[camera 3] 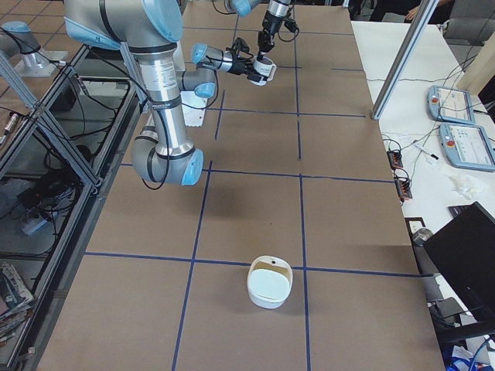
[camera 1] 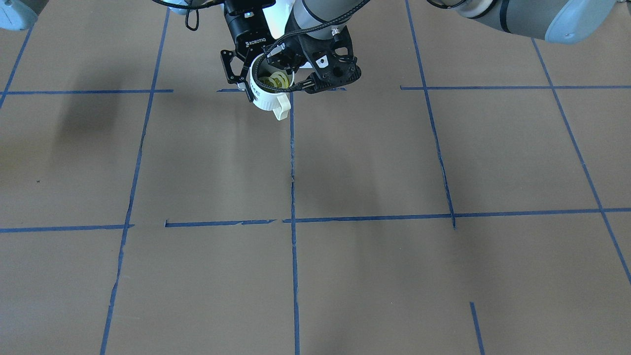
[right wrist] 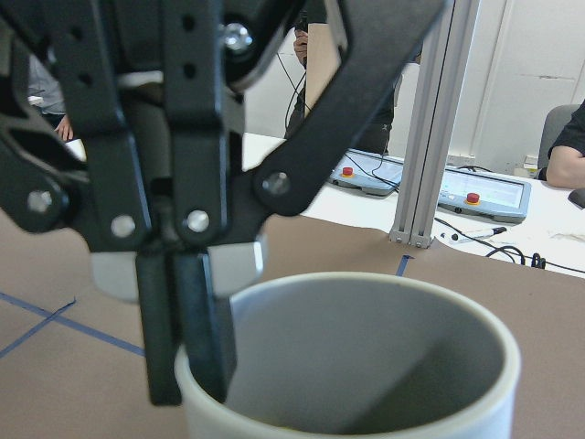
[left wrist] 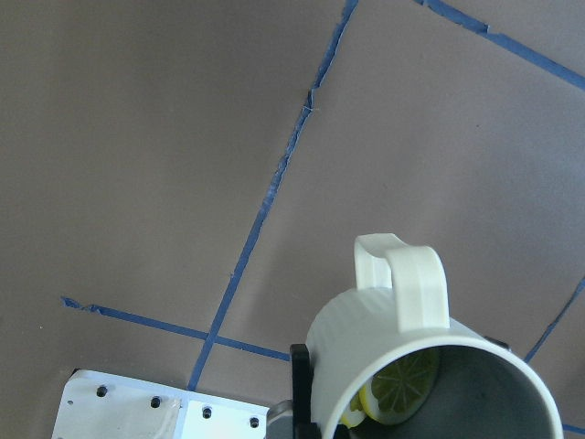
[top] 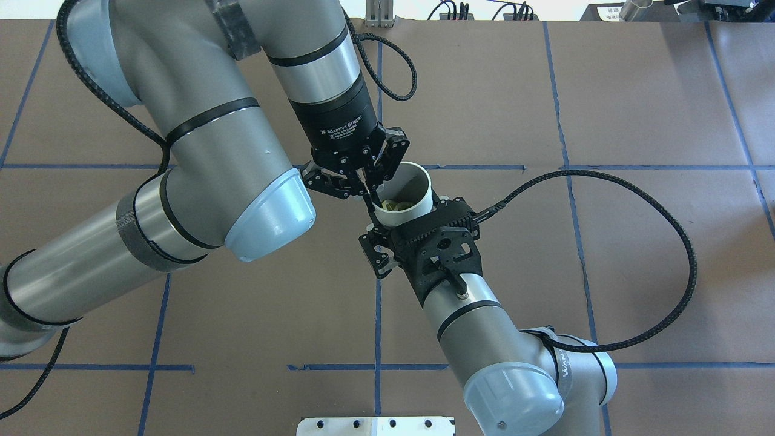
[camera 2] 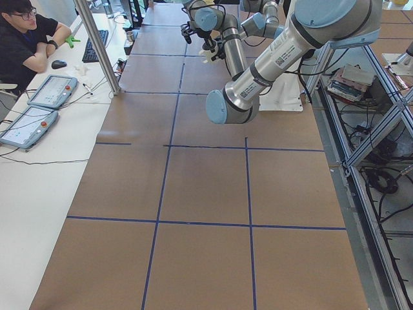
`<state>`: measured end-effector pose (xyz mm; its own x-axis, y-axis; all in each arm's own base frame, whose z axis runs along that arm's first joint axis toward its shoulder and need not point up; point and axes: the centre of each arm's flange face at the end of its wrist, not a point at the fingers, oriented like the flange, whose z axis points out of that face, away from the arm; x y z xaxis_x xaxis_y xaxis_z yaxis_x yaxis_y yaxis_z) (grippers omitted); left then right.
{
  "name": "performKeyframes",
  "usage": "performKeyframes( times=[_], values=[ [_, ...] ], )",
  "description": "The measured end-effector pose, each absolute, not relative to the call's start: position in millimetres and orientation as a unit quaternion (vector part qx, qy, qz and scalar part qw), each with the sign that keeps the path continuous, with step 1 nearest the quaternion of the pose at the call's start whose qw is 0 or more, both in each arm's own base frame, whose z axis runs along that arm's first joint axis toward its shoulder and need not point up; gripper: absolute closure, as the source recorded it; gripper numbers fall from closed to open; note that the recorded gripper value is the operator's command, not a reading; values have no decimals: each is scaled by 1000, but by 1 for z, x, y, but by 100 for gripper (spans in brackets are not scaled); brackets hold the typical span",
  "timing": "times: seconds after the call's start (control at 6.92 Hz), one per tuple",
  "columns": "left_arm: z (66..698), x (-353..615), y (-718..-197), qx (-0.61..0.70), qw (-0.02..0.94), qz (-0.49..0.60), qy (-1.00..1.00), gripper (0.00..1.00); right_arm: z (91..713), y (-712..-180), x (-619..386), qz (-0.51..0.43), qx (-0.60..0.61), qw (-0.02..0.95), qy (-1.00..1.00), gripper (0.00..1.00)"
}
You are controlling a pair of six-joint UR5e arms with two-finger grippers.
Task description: Left arm hands cup to right arm to dump lemon
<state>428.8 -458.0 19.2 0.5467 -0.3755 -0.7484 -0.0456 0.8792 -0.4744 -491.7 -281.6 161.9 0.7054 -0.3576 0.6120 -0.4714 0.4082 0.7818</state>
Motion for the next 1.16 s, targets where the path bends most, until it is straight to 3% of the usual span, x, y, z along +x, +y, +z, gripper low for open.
performKeyframes(
  times=[0.14, 0.29, 0.87, 1.16],
  values=[
    [19, 428, -457, -225, 850, -96, 467, 67, 162, -282, -492, 38, 542, 747, -383, 92],
    [19, 427, -457, -225, 849, -96, 468, 1, 162, -281, -492, 38, 540, 747, -387, 96],
    [32, 407, -454, -217, 847, -95, 475, 0, 161, -277, -493, 38, 536, 746, -393, 100],
    [52, 365, -487, -198, 845, -106, 486, 0, 162, -279, -492, 41, 536, 745, -395, 100]
  ],
)
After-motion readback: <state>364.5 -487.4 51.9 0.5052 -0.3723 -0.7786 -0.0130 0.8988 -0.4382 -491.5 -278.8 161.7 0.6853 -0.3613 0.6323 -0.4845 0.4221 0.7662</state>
